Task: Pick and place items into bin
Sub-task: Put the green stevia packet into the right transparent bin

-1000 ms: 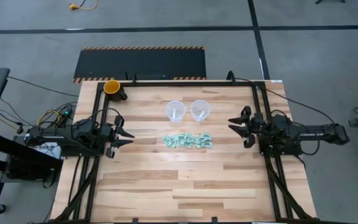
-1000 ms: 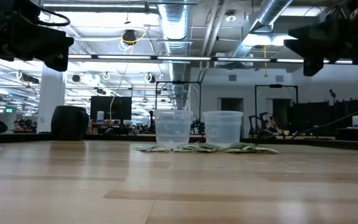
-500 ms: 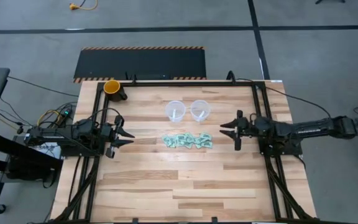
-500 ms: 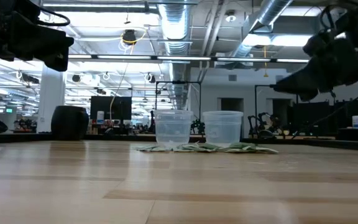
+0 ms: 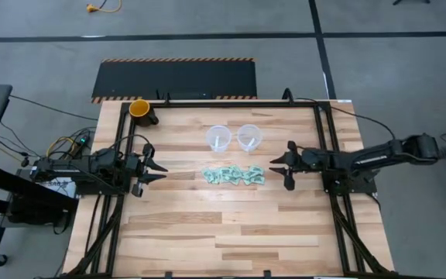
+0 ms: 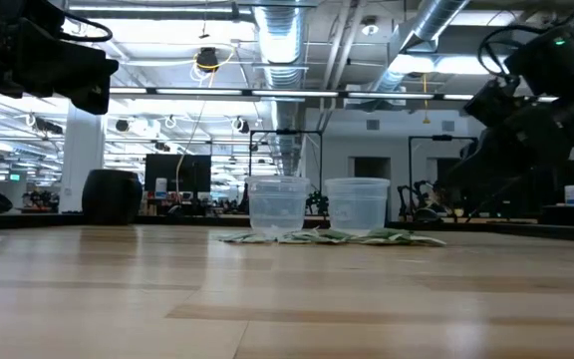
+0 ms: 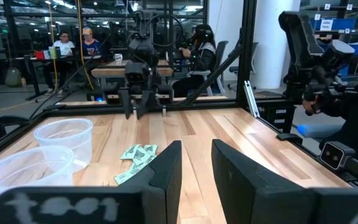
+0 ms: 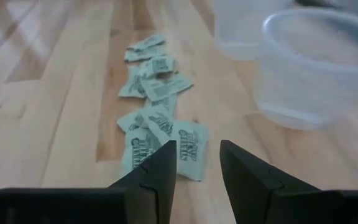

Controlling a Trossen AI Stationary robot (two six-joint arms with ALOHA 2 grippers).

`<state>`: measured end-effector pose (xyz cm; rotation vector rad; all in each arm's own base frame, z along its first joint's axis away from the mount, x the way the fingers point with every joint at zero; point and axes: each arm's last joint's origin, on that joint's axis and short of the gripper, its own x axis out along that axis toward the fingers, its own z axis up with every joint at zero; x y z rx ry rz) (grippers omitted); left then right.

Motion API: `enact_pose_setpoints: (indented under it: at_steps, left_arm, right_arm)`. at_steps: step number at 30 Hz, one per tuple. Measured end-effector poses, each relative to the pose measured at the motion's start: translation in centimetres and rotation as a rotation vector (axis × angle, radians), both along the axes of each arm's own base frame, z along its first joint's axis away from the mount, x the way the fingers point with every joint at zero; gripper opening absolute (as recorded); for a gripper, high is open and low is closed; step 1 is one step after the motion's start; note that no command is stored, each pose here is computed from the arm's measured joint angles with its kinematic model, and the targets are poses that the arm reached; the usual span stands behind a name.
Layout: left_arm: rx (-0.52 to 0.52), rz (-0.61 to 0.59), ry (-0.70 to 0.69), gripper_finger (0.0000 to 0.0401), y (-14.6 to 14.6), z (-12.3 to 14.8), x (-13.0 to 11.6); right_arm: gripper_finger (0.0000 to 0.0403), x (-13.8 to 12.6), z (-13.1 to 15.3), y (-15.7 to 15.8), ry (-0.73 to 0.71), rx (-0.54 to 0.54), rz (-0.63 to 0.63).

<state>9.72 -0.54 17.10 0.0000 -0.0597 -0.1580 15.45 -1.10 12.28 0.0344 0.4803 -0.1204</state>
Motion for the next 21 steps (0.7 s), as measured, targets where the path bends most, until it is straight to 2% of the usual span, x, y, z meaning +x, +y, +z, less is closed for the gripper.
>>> enact_pose_setpoints:
  at_steps: [12, 21]
  left_arm:
    - [0.0, 0.0, 0.0, 0.0077, 0.0, 0.0, 0.0]
    - [0.0, 0.0, 0.0, 0.0077, 0.0, 0.0, 0.0]
  right_arm:
    - [0.0119, 3.6, 0.1, 0.6, 0.118, 0.051, 0.073]
    - [0.0143, 4.9, -0.4, 2.1, 0.234, 0.077, 0.124]
